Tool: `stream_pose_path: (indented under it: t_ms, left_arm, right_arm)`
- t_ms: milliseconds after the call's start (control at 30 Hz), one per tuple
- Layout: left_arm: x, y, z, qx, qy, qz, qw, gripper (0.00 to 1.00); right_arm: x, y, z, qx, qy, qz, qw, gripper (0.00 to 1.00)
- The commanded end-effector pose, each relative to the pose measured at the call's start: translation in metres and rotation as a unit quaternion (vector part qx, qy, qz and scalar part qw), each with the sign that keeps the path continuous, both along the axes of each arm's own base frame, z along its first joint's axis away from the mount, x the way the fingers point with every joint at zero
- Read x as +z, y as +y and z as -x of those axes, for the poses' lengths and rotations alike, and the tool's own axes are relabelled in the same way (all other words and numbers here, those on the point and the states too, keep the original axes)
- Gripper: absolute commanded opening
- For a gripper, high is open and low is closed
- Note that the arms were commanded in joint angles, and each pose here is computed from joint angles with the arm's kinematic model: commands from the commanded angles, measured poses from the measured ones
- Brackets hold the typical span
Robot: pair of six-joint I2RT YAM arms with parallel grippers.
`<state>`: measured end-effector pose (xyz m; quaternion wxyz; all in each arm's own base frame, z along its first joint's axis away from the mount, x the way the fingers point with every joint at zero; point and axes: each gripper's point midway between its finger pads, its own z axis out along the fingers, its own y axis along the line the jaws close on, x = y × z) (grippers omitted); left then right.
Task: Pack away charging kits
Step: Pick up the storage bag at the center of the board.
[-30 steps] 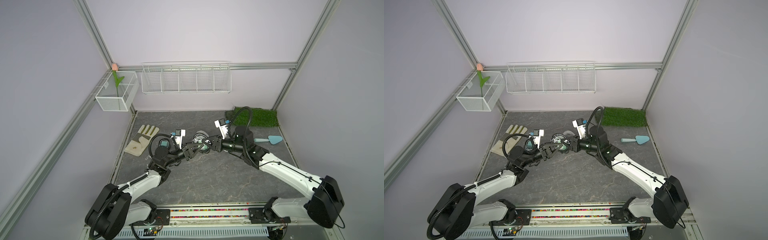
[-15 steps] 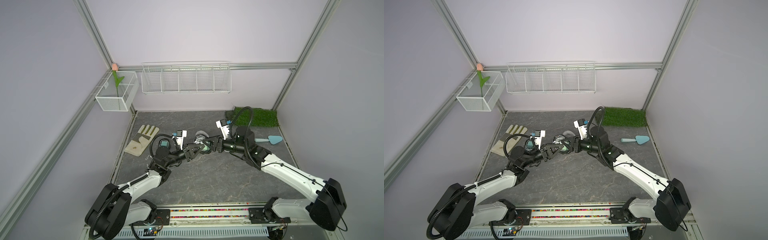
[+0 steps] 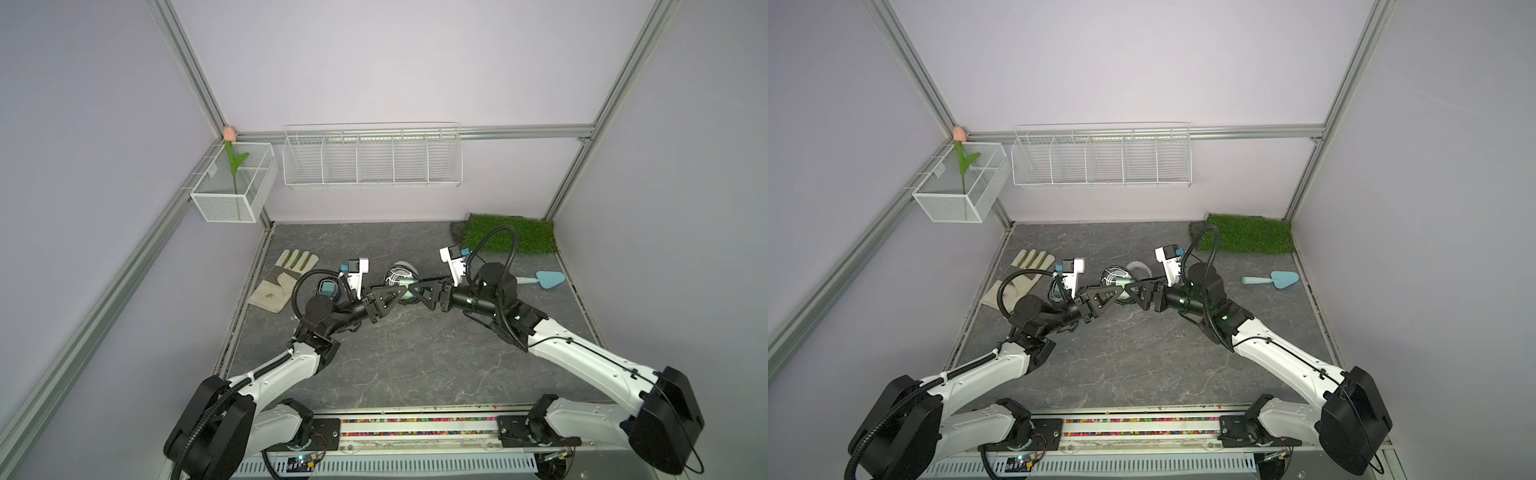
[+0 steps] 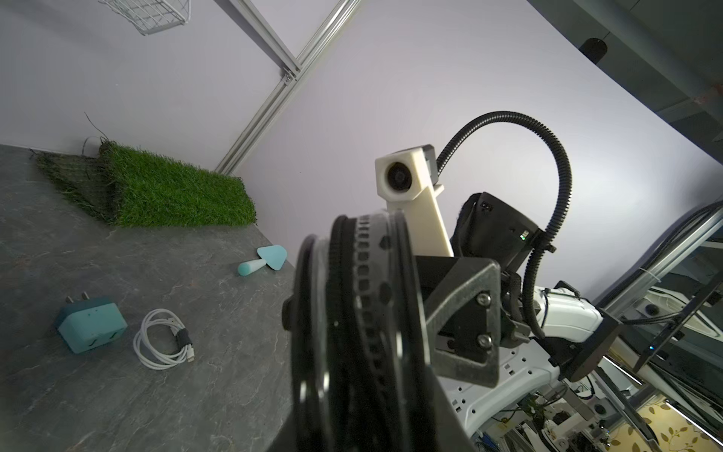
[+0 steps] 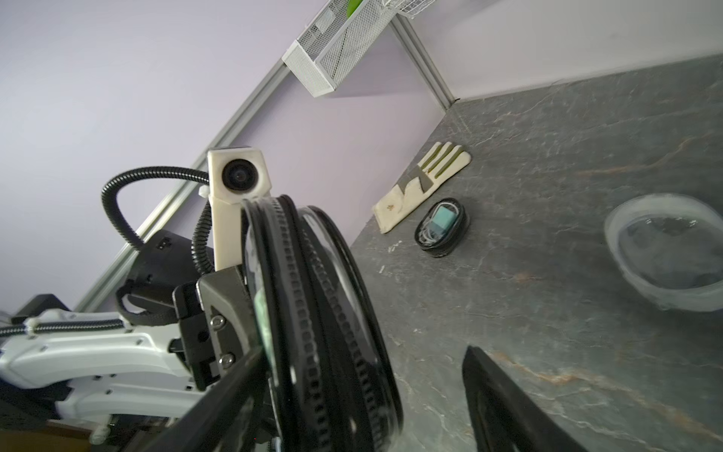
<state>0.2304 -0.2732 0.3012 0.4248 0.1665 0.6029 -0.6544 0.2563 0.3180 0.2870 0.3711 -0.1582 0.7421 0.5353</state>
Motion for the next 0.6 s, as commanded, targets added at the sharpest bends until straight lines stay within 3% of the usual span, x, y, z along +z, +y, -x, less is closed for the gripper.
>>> stream_pose_path:
  t_ms: [0, 67, 267, 567]
  left_arm:
    - [0.049, 0.008, 0.007, 0.012, -0.067, 0.04, 0.997, 0.22]
    - [0.053, 0.009, 0.008, 0.014, -0.069, 0.042, 0.997, 0.22]
    - [0.056, 0.01, 0.01, 0.009, -0.075, 0.052, 0.996, 0.22]
    - [0.055, 0.007, 0.007, 0.007, -0.072, 0.055, 0.996, 0.23]
  right_arm:
    - [0.017, -0.004, 0.002, -0.005, -0.011, -0.042, 0.999, 0.83]
    - [0.027, -0.001, 0.005, 0.007, -0.017, -0.067, 0.998, 0.81]
    - [0.057, 0.008, 0.016, 0.057, -0.031, -0.143, 0.988, 0.61]
    - [0.065, 0.016, 0.016, 0.085, -0.018, -0.175, 0.981, 0.26]
